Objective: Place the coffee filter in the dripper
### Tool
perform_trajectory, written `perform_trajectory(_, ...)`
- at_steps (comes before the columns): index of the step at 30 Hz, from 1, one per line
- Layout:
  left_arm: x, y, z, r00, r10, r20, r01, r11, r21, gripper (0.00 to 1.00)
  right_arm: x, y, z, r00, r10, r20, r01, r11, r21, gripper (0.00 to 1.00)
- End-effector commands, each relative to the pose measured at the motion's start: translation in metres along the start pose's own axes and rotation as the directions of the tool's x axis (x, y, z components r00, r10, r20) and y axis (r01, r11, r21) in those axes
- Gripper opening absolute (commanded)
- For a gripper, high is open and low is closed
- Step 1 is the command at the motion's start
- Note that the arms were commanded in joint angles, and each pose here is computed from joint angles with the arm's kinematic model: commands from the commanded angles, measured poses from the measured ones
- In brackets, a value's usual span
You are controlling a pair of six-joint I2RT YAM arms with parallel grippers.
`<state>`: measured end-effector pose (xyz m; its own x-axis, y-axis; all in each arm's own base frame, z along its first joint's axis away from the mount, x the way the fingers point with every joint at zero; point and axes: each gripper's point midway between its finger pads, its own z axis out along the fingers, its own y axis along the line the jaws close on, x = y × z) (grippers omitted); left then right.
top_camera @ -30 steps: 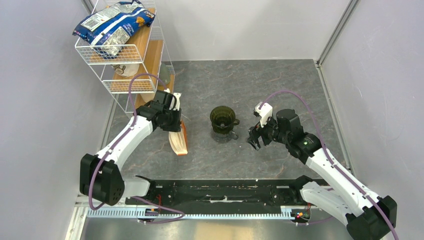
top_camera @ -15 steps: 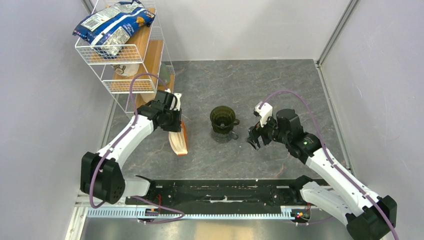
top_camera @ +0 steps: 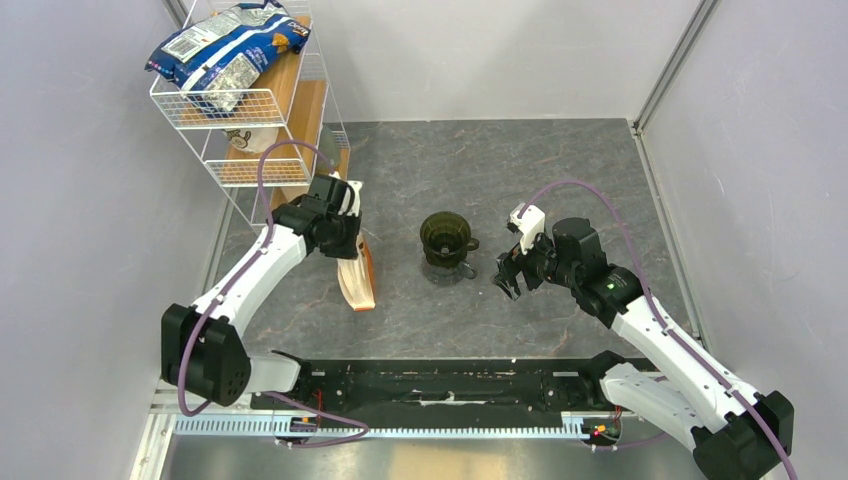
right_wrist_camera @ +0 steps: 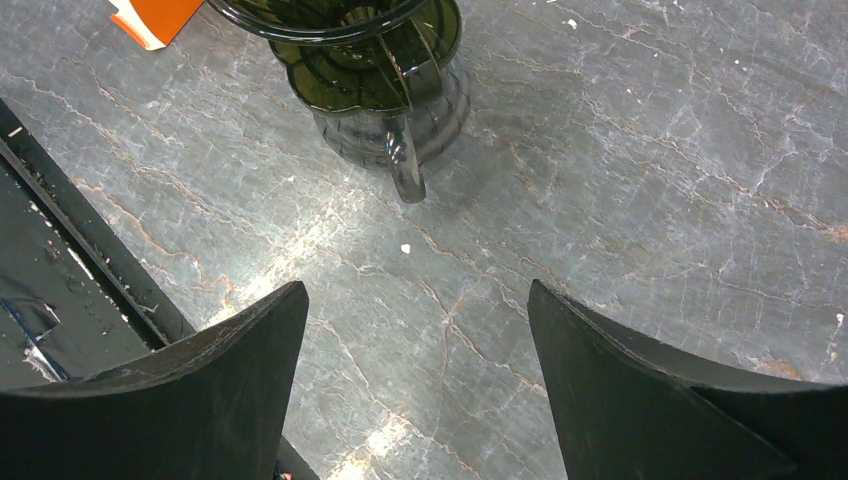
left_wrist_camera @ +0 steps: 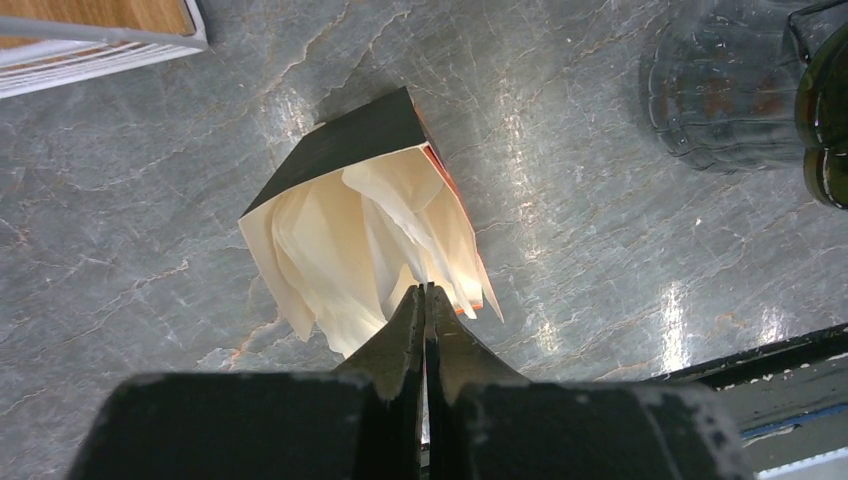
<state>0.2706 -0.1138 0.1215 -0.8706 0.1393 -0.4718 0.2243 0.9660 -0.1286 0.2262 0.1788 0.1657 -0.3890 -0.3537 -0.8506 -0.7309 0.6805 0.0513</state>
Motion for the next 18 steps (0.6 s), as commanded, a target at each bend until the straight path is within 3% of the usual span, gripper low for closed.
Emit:
perform_trajectory(1, -0.02, -0.002, -0.023, 0.997, -0.025, 0.07, 0.025, 1.0, -0.008, 0.02, -0.031, -0.004, -0.005, 0.996, -0.014, 0.085, 0.012, 1.0, 0.018, 0.89)
perform_trajectory(12, -0.012, -0.008, -0.03, 0.999, 0.008, 0.048, -0.01, 0.999, 0.031, 0.02, -0.032, -0.001, -0.004, 0.996, -0.009, 0.087, 0.009, 1.0, 0.003, 0.89)
perform_trajectory(16, 0.001, -0.005, -0.019, 0.999, 0.033, 0.006, -0.033, 0.999, 0.031, 0.21, -0.033, -0.001, -0.004, 0.996, -0.01, 0.09, 0.01, 1.0, 0.002, 0.89)
perform_trajectory(18, 0.002, -0.003, -0.021, 0.999, 0.036, 0.012, -0.036, 0.999, 0.026, 0.23, -0.034, -0.001, -0.005, 0.996, -0.013, 0.091, 0.012, 1.0, 0.005, 0.89)
